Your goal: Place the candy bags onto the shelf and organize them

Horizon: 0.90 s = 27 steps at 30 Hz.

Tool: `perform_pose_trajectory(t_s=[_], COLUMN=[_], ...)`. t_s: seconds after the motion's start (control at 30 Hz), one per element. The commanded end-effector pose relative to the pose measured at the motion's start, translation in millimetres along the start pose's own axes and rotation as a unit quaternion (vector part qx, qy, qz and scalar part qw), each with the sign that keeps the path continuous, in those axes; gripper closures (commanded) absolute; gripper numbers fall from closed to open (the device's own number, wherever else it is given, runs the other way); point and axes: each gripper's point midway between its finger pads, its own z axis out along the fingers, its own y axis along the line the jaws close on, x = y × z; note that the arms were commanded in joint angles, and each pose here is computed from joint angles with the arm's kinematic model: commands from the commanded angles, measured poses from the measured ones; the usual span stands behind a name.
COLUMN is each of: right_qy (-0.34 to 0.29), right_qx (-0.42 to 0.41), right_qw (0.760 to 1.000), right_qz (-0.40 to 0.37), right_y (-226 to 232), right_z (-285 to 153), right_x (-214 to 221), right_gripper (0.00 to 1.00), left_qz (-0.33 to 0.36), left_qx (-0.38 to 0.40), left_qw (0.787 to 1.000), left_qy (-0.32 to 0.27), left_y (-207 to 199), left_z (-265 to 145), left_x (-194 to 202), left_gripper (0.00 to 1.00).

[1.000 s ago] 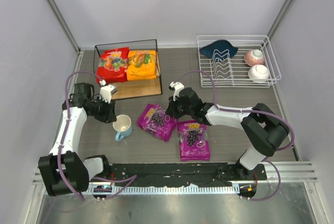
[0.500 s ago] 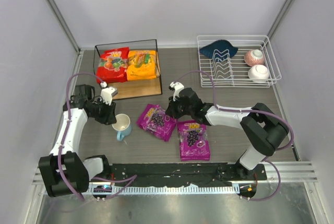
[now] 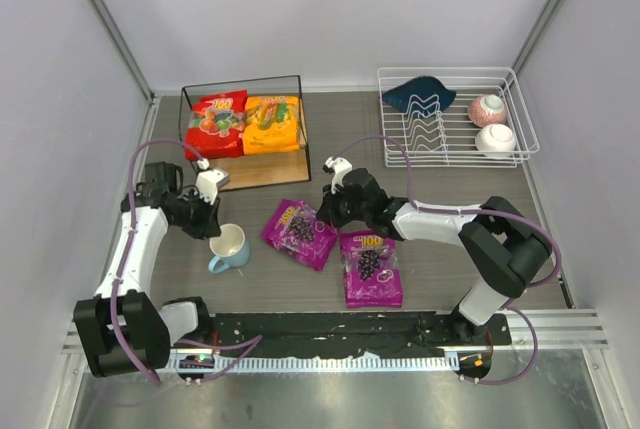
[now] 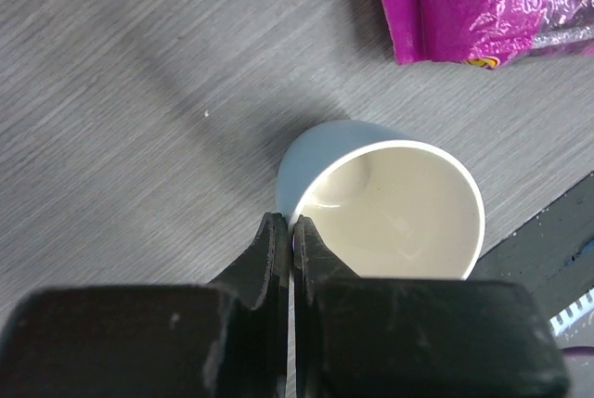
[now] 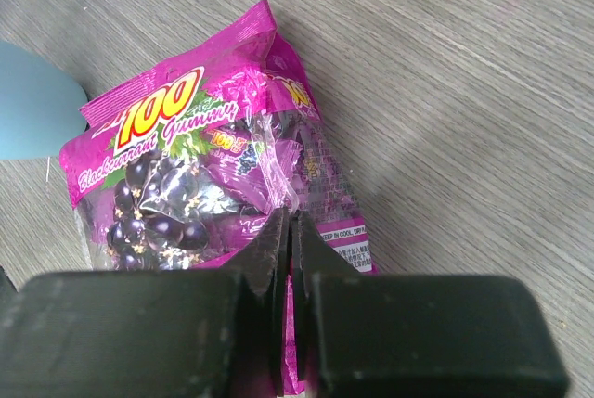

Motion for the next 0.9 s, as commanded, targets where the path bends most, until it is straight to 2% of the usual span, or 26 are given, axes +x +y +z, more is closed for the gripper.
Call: perform_pose_trajectory(t_s=[0.0, 0.4, 0.57, 0.73, 0.87], right_qy=[0.020, 0.028, 0.028, 0.029, 0.031], right_qx=[-0.002, -0.005, -0.004, 0.000, 0.002], right_qw=[1.000, 1.000, 1.000, 0.999, 0.999], right_qz=[0.005, 0.011, 0.010, 0.012, 0.012], right_y=[-1.7, -2.7, -3.3, -4.7, -5.8], right_z=[2.9, 8.4, 9.0, 9.6, 9.3], right_x=[16.3, 23.3, 23.6, 24.6, 26.2], right_gripper=[0.95, 0.95, 0.96, 0.96, 0.96], left_qz=[0.025, 0.117, 0.152, 0.188, 0.207], left_qx=[0.045, 0.020, 0.061, 0.112, 0.125], left_qw=[0.999, 0.993, 0.986, 0.976, 0.970], left_qy=[-0.012, -0.016, -0.020, 0.004, 0.005], left_y=[-22.8, -71.2, -91.6, -111.7, -120.9], left_z=[-11.7, -14.4, -17.0, -12.1, -7.7], left_x=[-9.9, -21.8, -20.3, -10.2, -13.3], left_gripper=[1.00, 1.00, 1.00, 1.00, 1.00])
